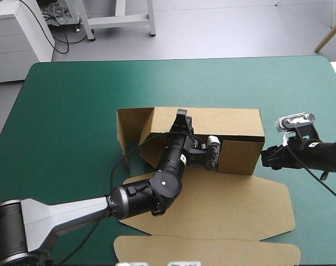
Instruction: Fold the box
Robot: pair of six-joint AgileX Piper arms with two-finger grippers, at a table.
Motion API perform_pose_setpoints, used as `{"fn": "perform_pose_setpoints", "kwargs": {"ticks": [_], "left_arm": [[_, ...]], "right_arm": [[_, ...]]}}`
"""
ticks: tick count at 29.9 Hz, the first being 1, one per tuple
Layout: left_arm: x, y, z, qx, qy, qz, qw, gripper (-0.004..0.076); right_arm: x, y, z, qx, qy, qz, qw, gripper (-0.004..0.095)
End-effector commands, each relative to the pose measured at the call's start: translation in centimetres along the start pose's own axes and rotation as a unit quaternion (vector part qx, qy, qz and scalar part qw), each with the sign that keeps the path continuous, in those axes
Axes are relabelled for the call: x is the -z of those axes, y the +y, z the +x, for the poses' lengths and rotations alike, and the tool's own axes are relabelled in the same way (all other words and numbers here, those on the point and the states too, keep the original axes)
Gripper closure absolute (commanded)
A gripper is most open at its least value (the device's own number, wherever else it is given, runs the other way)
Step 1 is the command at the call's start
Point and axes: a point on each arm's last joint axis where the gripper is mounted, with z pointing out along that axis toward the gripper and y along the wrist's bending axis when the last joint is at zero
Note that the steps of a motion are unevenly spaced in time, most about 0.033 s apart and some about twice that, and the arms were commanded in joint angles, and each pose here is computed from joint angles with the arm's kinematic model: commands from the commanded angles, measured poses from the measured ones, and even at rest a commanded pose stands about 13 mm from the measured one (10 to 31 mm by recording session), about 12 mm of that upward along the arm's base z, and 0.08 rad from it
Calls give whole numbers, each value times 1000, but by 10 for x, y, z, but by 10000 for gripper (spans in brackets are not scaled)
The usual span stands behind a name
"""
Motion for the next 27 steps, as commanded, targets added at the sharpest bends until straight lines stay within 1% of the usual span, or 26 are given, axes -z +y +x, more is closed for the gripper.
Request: {"fn": "perform_pose_setpoints", "kwargs": {"ticks": [1,5,8,11,13,16,20,23,24,27], "left_arm": [[9,13,-5,18,-32,-4,999,734],[9,13,-5,18,-32,-4,999,734],[9,13,-5,18,-32,-4,999,734],[9,13,-5,18,-32,-4,999,734],[9,13,-5,19,-32,-4,999,734],[9,13,-5,21,-31,-2,999,734],[9,12,-5,26,-30,2,999,734],[9,12,-5,26,-30,2,999,734],[9,12,-4,26,-29,1,999,734],[9,12,-4,26,-29,1,999,734]], "right_arm": [[10,6,-6,44,-23,-14,999,288],[10,8,-8,64,-35,-24,997,288],[11,11,-12,104,-58,-40,992,288],[11,15,-16,126,-82,-57,987,288],[12,17,-17,121,-91,-67,986,288],[10,18,-14,115,-86,-75,987,288],[0,15,-5,97,-83,-65,990,288],[-6,16,1,68,-90,-69,991,291],[-7,16,1,61,-95,-70,991,296],[-11,16,2,53,-112,-68,990,361]]}}
